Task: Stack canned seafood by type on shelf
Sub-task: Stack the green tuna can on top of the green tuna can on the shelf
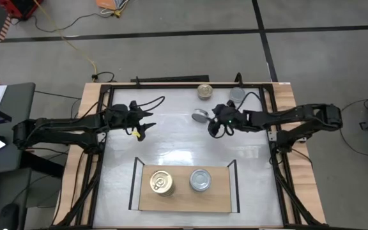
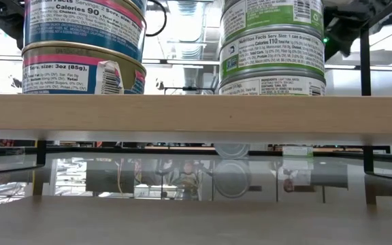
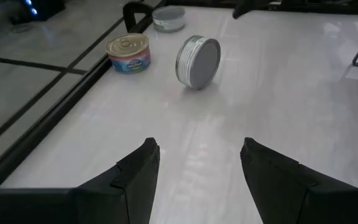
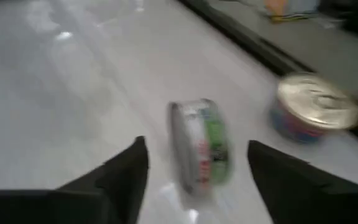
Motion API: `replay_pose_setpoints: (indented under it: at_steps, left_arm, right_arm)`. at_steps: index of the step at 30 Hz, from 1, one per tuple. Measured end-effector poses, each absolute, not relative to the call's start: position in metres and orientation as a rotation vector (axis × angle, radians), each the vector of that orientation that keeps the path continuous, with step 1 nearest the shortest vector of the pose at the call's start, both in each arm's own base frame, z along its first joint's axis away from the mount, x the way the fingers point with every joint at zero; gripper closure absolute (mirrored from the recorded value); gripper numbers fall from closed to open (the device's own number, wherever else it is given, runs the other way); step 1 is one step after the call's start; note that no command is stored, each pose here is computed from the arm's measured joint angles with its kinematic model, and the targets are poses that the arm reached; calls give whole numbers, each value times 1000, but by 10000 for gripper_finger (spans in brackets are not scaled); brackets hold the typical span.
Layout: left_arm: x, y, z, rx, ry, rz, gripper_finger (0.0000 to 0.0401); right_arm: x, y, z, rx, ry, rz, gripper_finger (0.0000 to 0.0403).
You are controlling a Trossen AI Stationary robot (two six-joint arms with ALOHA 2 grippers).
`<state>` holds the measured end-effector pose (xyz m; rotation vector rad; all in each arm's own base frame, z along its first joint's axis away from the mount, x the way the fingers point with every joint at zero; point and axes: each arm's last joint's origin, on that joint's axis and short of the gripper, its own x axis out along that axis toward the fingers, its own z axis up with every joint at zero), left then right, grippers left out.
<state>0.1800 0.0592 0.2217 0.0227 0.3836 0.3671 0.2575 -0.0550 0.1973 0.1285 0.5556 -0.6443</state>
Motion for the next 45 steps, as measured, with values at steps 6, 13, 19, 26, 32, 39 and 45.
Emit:
replay_pose_setpoints:
  at_steps: [6, 13, 19, 26, 32, 39, 45]
  left_arm:
    - [181, 59, 224, 43, 357, 363, 186]
    - [181, 60, 225, 72, 357, 358, 186]
    - [181, 60, 225, 89, 366, 371, 186]
    - [180, 60, 222, 63, 385, 375, 186]
    - [180, 60, 222, 59, 391, 376, 186]
    - [180, 60, 221, 54, 394, 377, 186]
    - [180, 60, 221, 54, 394, 377, 186]
  right_arm:
    - [281, -78, 179, 157, 538, -582, 40]
    - [302, -99, 161, 115, 617, -558, 20]
    - [305, -101, 140, 132, 708, -530, 69]
    - [300, -98, 146, 138, 737, -523, 174]
    - [288, -89, 171, 170, 741, -436, 241]
    - [270, -77, 209, 290, 663, -235, 241]
    - [253, -59, 254, 492, 548, 84, 236]
